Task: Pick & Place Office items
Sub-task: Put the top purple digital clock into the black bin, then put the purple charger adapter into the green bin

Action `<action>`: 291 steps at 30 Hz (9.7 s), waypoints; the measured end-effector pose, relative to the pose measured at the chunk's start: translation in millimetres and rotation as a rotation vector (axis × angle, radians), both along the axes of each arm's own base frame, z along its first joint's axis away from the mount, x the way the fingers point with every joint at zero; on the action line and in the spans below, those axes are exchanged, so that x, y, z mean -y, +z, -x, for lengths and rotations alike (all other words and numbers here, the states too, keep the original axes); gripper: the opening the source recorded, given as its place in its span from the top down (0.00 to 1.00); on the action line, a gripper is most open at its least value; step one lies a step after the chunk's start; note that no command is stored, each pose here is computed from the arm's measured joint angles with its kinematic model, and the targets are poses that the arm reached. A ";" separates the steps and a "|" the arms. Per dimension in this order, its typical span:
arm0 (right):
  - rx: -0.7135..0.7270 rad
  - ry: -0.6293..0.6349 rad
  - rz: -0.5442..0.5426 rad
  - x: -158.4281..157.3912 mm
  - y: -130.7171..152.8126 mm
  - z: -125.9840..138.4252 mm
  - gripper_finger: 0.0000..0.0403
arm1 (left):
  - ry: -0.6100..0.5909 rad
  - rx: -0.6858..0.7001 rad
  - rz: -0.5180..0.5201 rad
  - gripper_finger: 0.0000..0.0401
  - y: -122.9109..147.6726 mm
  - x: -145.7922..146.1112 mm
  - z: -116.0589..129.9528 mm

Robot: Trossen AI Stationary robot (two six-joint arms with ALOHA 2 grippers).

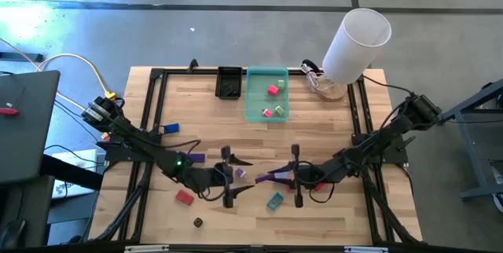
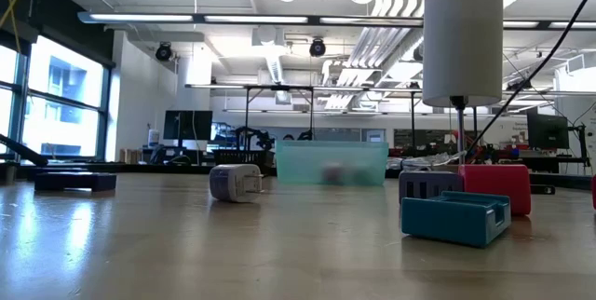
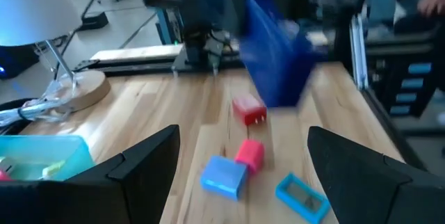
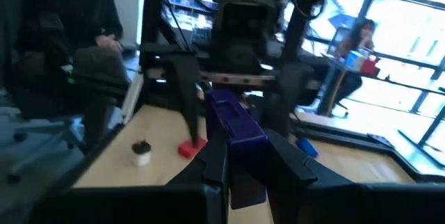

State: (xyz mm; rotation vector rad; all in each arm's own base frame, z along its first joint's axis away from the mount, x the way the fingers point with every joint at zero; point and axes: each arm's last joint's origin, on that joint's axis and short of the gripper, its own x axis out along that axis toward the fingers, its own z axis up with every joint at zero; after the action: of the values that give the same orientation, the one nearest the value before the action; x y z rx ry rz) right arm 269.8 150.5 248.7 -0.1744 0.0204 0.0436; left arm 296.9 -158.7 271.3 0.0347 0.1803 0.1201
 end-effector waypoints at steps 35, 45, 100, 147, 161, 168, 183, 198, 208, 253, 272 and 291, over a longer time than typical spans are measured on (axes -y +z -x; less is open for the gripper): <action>-0.043 -0.007 0.041 2.7 -8.4 -4.4 0.83 | -0.031 0.100 -0.075 0.84 -0.4 3.3 -12.2; -0.055 -0.049 0.084 1.2 -9.8 -2.5 0.53 | -0.034 0.062 -0.139 0.87 -3.8 2.4 -12.2; -0.094 -0.282 0.160 1.2 -13.3 3.8 0.33 | 1.118 -0.290 0.453 0.87 -71.4 -343.4 18.1; -0.134 -0.255 0.193 4.5 -17.8 1.9 0.33 | 0.056 -0.500 0.193 0.53 -5.9 -207.1 14.8; -0.133 -0.161 0.167 11.2 -17.6 -4.5 0.33 | -0.174 -0.554 -0.001 0.53 11.2 -103.3 8.8; -0.137 -0.110 0.165 9.2 -18.0 -4.3 0.33 | -0.215 -0.637 -0.047 0.53 -10.4 -82.9 -8.7; -0.165 -0.073 0.103 1.3 -21.3 0.5 0.33 | -0.320 -0.794 -0.184 0.53 -68.1 -46.9 -26.0; -0.254 0.095 0.030 -4.6 -29.0 3.6 0.33 | -0.290 -0.847 -0.091 0.53 -75.0 -60.6 -29.7; -0.257 0.079 0.032 -1.5 -29.3 2.0 0.33 | -0.325 -0.844 -0.126 0.53 -75.0 -61.3 -30.2; -0.278 0.075 0.044 -0.9 -31.6 2.5 0.33 | -0.278 -0.918 -0.218 0.31 -122.8 -53.5 -45.8; -0.333 -0.008 -0.091 7.8 -36.4 0.1 0.33 | -0.013 -0.877 -0.253 0.70 -116.9 -53.6 -40.1; -0.323 -0.334 -0.647 75.9 -41.5 -25.1 0.33 | 0.459 -0.347 -0.715 0.70 -66.7 13.5 -29.0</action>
State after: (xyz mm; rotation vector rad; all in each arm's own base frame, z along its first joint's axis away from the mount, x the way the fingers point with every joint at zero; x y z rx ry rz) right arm 294.9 74.6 207.2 0.4861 0.3532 -0.2540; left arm 325.9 -172.3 204.7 0.7324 0.4843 0.6349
